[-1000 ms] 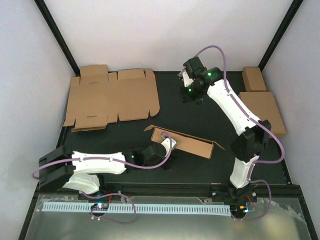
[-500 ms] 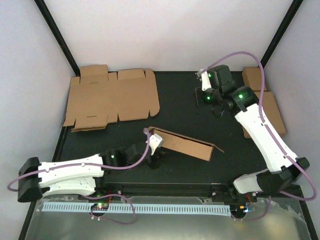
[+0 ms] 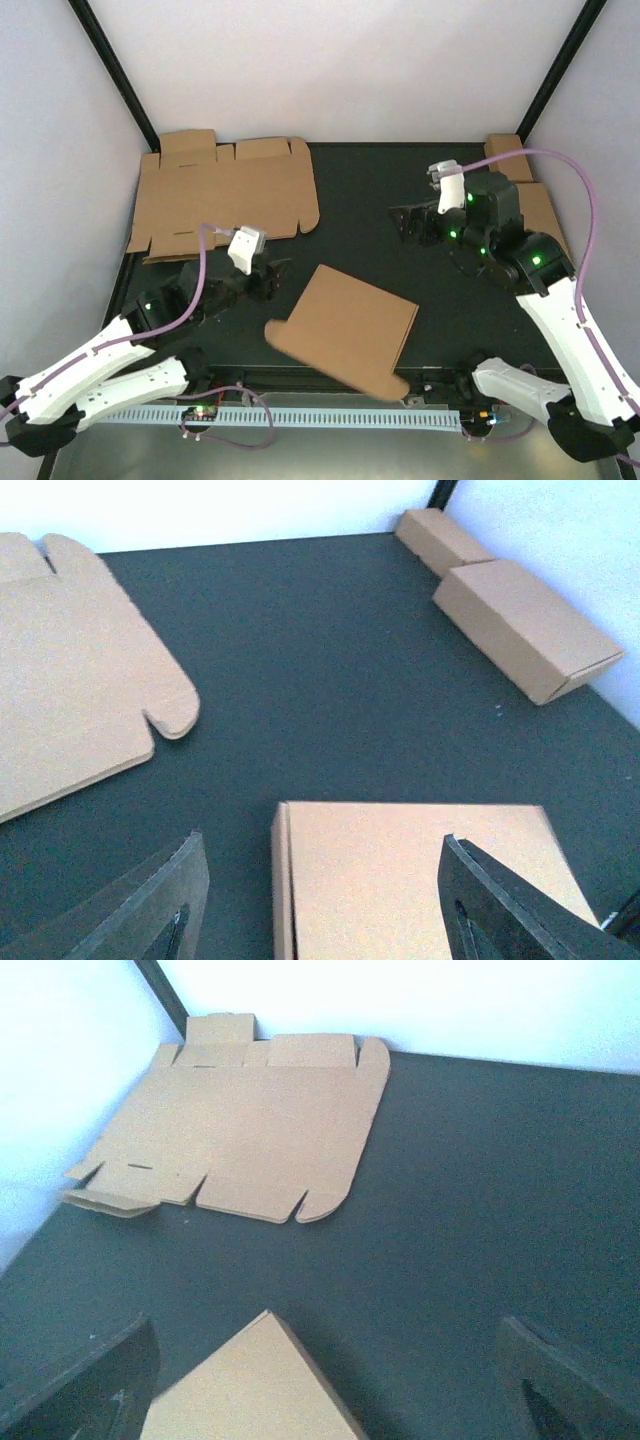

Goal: Fold the paper box

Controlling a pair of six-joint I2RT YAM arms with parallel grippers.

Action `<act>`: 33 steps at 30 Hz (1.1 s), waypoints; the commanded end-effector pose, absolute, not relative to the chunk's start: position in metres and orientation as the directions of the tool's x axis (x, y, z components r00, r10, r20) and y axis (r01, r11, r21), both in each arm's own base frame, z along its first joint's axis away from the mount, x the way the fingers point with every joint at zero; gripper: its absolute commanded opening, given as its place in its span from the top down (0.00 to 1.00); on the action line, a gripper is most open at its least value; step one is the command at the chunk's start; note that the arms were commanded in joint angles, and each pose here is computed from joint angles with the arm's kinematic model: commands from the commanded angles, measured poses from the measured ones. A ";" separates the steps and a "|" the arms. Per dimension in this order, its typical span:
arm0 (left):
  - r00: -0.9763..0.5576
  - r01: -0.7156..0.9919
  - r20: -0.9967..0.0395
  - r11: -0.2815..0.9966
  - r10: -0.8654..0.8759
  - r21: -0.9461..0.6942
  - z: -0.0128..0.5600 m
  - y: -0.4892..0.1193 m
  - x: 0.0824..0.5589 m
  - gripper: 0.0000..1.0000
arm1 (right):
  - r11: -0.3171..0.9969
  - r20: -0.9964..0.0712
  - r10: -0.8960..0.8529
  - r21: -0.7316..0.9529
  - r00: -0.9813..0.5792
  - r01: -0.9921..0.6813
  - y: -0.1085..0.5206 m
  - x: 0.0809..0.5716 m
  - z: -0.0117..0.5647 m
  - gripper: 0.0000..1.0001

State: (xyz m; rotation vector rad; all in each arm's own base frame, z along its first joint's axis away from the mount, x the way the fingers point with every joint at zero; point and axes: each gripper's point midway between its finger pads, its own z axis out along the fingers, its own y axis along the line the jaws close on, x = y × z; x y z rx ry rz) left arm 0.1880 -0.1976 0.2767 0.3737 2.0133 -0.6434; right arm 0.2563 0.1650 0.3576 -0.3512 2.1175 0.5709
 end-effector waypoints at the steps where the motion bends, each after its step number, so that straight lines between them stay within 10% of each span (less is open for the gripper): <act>1: -0.519 0.501 -0.848 0.842 0.106 -0.201 0.274 -0.186 0.198 0.33 | 0.844 -0.829 -0.008 0.294 -0.559 -0.448 0.161 0.245 0.352 0.00; 15: -0.717 0.437 -0.684 0.853 0.138 -0.286 0.218 -0.183 0.201 0.31 | 0.759 -0.640 -0.118 0.435 -0.759 -0.485 0.190 0.200 0.243 0.01; 25: -0.784 0.502 -0.591 0.756 0.191 -0.421 0.184 -0.206 0.174 0.31 | 0.623 -0.537 -0.088 0.628 -0.839 -0.467 0.224 0.189 0.183 0.27; 33: -0.817 0.488 -0.541 0.737 0.197 -0.468 0.170 -0.215 0.170 0.30 | 0.531 -0.483 -0.071 0.723 -0.873 -0.443 0.243 0.189 0.158 0.98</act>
